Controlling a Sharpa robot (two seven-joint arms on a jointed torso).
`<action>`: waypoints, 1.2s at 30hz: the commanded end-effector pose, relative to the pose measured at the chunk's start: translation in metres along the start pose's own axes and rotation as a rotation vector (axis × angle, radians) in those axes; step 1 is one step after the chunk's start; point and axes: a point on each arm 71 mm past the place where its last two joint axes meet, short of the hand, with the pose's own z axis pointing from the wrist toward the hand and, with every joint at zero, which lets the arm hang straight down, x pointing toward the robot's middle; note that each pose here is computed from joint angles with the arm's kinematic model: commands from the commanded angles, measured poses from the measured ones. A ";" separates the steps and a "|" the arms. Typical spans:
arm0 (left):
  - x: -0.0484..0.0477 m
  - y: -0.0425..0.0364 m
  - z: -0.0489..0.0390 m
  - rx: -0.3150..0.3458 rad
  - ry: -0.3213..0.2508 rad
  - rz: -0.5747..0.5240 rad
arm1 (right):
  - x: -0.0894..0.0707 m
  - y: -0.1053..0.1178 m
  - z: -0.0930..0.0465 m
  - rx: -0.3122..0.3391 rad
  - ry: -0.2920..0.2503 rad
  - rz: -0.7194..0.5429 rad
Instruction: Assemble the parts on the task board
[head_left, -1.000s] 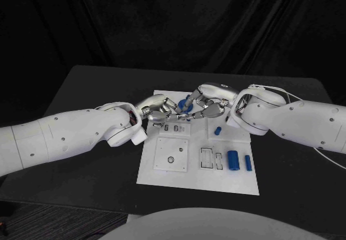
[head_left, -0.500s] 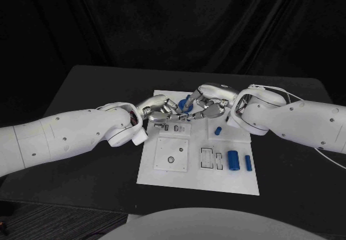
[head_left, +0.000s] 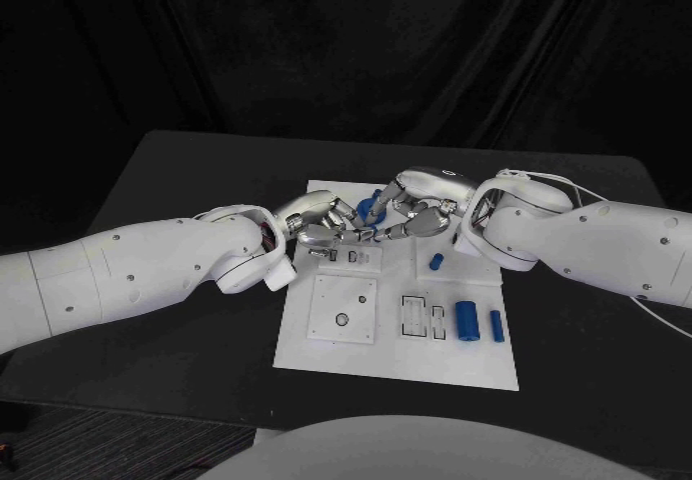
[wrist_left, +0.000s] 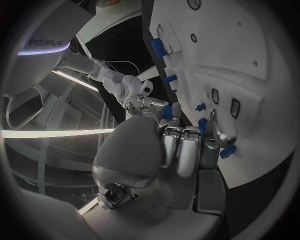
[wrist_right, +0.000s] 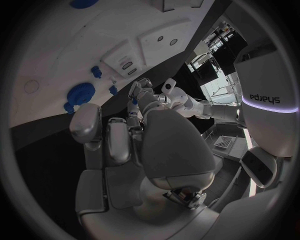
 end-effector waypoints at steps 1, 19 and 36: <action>0.0007 -0.0002 0.0001 0.012 0.003 -0.009 | 0.002 0.000 -0.001 0.011 0.019 -0.014; -0.0024 0.0032 -0.0032 -0.008 -0.015 -0.006 | 0.004 -0.005 -0.008 0.044 0.064 -0.054; -0.0071 0.0105 -0.0117 -0.072 -0.027 -0.008 | 0.002 -0.009 -0.023 0.068 0.064 -0.059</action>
